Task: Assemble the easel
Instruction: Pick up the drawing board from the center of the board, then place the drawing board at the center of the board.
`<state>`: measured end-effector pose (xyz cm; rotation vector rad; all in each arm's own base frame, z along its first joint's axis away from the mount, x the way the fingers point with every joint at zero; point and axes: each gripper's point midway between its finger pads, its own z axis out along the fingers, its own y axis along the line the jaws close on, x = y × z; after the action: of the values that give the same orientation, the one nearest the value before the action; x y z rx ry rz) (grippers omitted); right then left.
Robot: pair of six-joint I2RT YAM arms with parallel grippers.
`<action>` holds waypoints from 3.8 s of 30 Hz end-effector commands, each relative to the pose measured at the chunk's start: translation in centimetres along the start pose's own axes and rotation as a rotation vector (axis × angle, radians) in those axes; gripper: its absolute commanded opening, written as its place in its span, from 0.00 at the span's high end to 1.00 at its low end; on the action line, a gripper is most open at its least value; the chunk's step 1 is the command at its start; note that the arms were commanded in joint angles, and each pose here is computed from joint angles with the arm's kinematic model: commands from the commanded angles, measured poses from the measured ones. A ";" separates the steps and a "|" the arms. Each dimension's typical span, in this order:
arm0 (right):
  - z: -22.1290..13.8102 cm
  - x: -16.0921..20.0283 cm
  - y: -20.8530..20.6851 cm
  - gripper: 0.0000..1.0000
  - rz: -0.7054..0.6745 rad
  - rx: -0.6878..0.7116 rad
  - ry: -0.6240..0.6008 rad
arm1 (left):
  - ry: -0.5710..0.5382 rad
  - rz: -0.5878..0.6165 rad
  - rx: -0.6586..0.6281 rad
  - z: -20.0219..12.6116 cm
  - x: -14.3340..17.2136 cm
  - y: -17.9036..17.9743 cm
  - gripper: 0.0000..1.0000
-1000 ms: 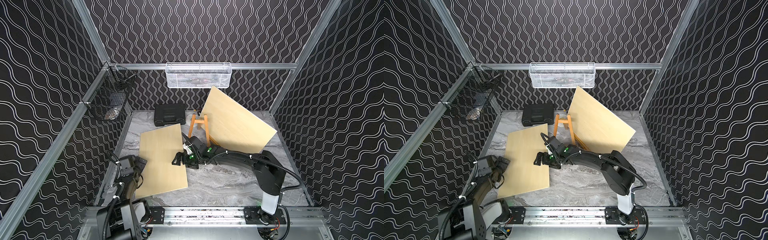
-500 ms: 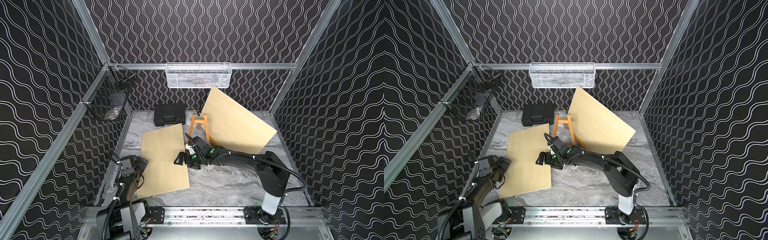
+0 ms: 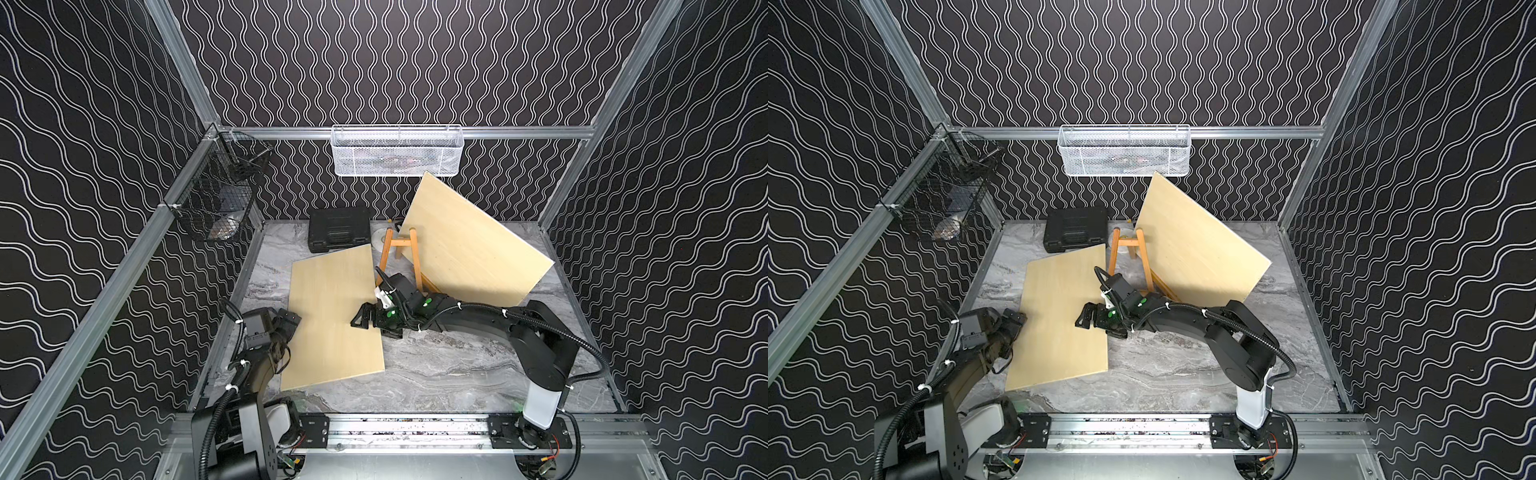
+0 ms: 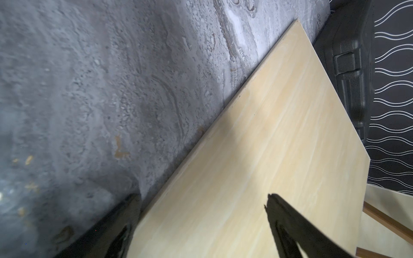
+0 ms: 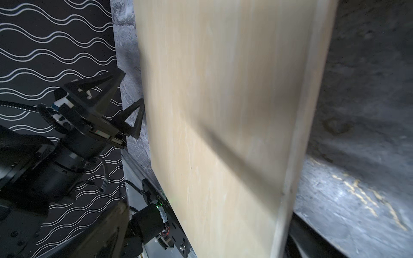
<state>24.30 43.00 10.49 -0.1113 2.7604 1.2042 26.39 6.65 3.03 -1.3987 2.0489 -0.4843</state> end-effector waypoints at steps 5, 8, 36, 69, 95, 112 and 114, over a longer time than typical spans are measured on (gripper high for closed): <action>-2.4 -1.6 6.9 0.00 -0.123 -0.185 -0.053 | 0.331 -0.175 -0.272 -2.3 8.2 6.5 0.04; -2.6 -1.8 7.3 0.01 -0.135 -0.183 -0.053 | 0.339 -0.179 -0.271 -2.2 8.4 6.6 0.04; -3.2 -3.0 9.1 0.79 -0.260 -0.044 -0.118 | 0.332 -0.149 -0.199 -2.9 8.0 4.9 0.04; -18.0 -0.5 9.8 1.00 -0.655 0.208 -0.111 | 0.104 0.323 0.105 -8.3 0.8 -8.0 0.01; -19.9 2.0 5.8 1.00 -0.820 0.376 0.086 | 0.088 0.650 0.214 -10.7 0.0 -14.8 0.01; -17.5 1.0 6.1 0.67 -0.842 0.359 0.071 | 0.052 0.679 0.261 -11.3 -0.6 -17.4 0.01; -17.2 0.3 6.5 0.67 -0.852 0.362 0.051 | 0.049 0.680 0.265 -11.3 -0.6 -17.5 0.01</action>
<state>20.92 33.35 25.93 -1.1222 2.5053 0.4360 30.93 0.09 21.51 -0.5218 2.2589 -0.4845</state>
